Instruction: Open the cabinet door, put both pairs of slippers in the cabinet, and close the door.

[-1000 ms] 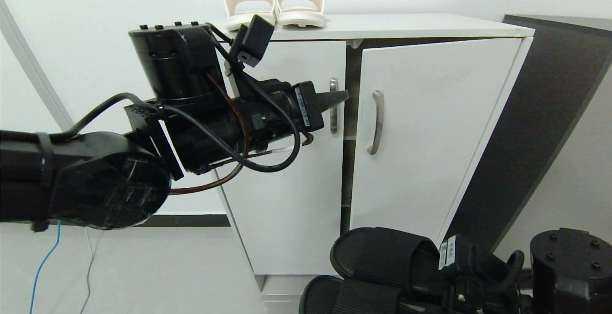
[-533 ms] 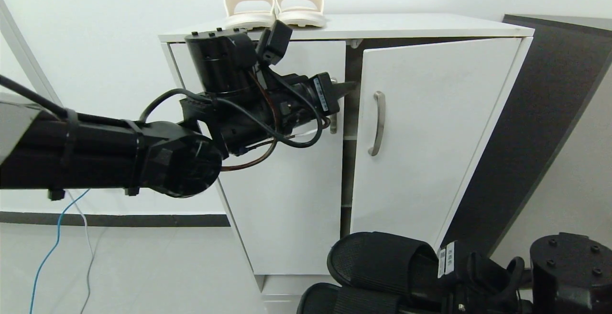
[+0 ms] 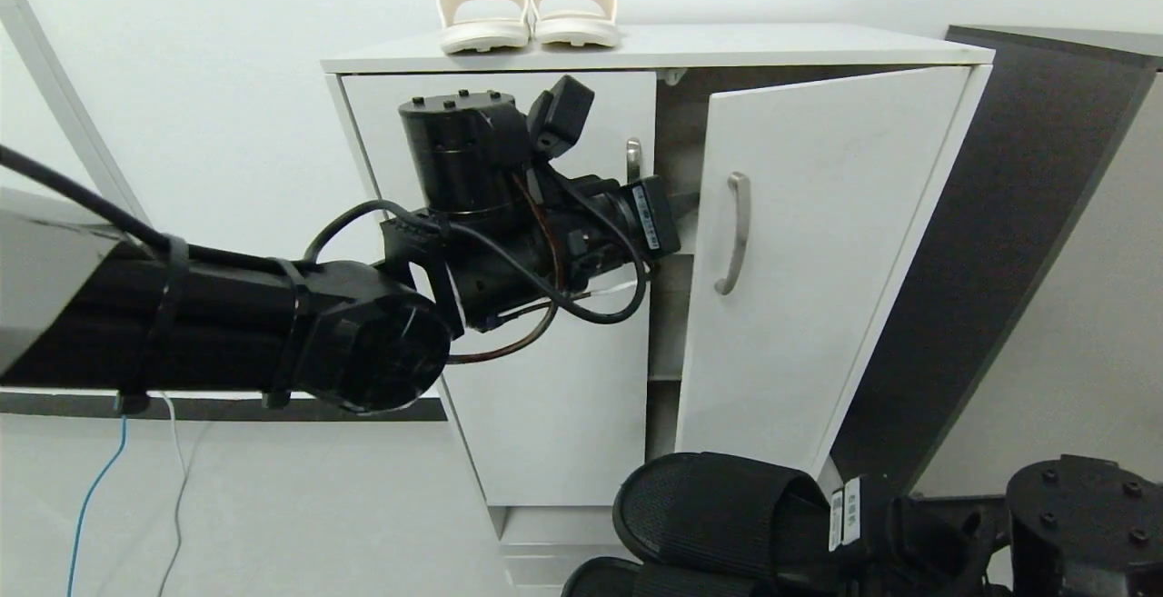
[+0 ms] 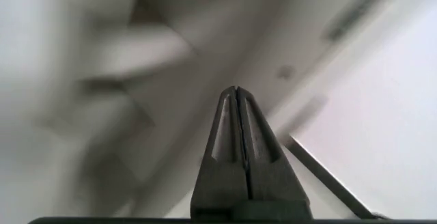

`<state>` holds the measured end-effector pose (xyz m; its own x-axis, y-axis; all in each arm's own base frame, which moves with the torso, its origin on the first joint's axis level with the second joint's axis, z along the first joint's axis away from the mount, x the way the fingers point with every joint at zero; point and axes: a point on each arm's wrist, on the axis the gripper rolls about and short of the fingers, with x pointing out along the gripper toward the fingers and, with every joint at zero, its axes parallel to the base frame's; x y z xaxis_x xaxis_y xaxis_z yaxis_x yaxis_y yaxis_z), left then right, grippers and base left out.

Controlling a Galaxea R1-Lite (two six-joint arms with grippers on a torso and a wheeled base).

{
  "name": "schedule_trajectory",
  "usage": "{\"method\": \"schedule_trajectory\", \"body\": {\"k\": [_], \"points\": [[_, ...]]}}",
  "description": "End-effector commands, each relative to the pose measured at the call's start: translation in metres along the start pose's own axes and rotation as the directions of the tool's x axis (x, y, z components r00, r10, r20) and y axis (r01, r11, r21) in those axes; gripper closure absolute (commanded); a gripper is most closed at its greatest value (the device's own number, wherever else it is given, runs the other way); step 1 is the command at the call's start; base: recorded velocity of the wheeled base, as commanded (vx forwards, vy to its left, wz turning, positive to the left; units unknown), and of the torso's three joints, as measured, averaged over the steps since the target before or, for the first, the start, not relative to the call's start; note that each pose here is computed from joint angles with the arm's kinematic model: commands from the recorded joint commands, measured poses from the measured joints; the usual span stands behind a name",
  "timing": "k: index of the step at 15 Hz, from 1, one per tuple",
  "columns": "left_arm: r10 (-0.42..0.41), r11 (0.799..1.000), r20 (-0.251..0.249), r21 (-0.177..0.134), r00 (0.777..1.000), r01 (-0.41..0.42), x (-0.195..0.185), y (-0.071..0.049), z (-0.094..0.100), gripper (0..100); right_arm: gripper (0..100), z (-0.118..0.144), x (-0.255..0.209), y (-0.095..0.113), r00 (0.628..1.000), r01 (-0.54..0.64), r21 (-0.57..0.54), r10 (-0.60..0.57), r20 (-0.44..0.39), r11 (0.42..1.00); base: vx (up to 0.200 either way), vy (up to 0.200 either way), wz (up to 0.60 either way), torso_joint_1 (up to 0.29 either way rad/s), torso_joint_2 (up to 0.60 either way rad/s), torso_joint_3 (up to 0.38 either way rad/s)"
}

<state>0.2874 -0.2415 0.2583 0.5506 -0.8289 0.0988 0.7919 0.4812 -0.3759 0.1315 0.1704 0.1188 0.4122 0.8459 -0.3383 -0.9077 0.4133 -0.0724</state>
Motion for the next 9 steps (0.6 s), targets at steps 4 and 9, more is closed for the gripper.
{"method": "schedule_trajectory", "body": {"k": [4, 9], "points": [[-0.061, 0.997, -0.006, 0.04, 0.998, 0.061, -0.01, -0.025, -0.007, 100, 100, 0.0, 0.0, 0.0, 1.0, -0.001, 0.0, 0.001, -0.002, 1.0, -0.2, 0.0, 0.0, 0.002, 0.0, -0.001], [0.039, 0.998, 0.069, 0.052, 0.997, -0.043, -0.044, -0.022, 0.013, 100, 100, 0.0, 0.0, -0.004, 1.0, 0.023, 0.008, -0.023, 0.0, 1.0, 0.0, 0.0, 0.0, 0.0, 0.0, 0.0]]}}
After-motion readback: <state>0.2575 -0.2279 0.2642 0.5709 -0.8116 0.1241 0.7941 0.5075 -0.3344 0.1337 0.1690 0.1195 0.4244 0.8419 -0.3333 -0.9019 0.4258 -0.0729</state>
